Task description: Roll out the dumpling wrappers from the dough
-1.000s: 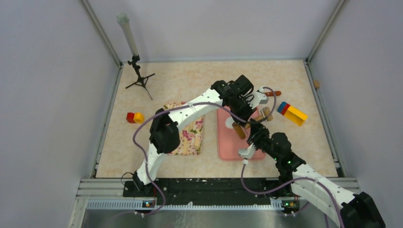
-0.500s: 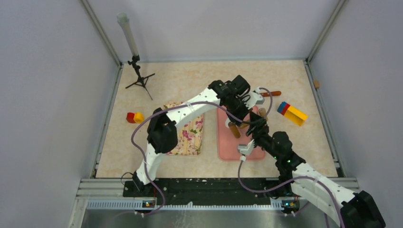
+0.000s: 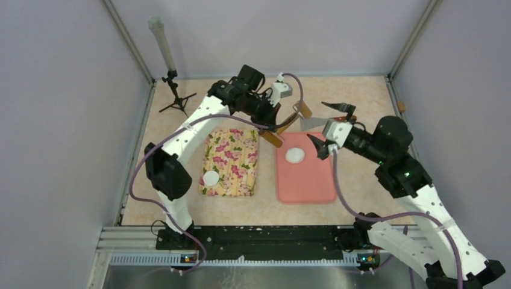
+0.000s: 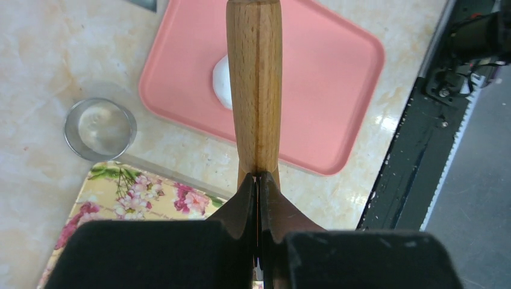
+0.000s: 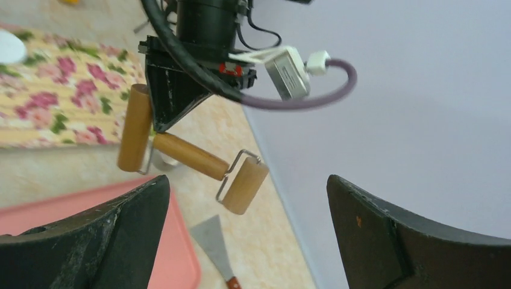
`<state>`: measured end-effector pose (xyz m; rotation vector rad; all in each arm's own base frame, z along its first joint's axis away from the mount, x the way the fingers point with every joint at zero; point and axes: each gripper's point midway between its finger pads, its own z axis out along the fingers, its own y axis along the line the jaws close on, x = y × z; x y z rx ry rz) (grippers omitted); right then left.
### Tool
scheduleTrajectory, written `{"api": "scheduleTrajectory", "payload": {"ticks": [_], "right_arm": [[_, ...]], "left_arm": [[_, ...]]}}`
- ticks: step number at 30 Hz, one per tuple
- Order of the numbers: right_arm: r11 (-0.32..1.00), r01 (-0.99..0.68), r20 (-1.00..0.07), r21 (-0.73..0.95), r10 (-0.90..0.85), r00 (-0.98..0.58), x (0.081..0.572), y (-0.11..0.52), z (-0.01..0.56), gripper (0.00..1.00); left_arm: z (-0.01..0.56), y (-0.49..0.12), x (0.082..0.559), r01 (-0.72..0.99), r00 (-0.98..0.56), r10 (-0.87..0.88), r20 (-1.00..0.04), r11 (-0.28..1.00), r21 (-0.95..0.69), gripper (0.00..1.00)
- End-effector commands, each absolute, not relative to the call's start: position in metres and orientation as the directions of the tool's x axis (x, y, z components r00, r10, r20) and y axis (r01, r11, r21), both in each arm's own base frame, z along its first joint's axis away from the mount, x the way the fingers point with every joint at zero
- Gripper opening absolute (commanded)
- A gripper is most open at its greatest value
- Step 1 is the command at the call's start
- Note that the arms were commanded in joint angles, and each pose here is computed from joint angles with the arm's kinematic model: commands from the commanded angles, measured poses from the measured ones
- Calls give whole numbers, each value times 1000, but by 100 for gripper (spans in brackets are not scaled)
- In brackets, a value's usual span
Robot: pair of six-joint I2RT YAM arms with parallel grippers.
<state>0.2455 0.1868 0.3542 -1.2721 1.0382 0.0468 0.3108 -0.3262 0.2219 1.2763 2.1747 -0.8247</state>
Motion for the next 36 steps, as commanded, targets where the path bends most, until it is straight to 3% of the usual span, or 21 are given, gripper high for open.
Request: {"api": "scheduleTrajectory", "payload": {"ticks": [1, 7, 11, 22, 36], "right_arm": [[352, -849, -908, -395, -293, 300, 210, 195, 370, 99], [342, -920, -977, -191, -159, 144, 216, 203, 393, 99], [256, -955, -987, -151, -87, 133, 212, 213, 378, 99], [29, -994, -992, 105, 73, -103, 213, 240, 363, 94], [-48, -974, -956, 220, 189, -225, 221, 251, 361, 88]], "left_arm": [[289, -320, 281, 958, -281, 502, -818, 200, -207, 0], [329, -294, 254, 974, -222, 352, -909, 113, -194, 0], [340, -289, 233, 975, -219, 260, -940, 33, -218, 0], [337, -297, 224, 944, -310, 216, -926, -46, -326, 0], [326, -311, 228, 913, -377, 217, -900, -74, -400, 0]]}}
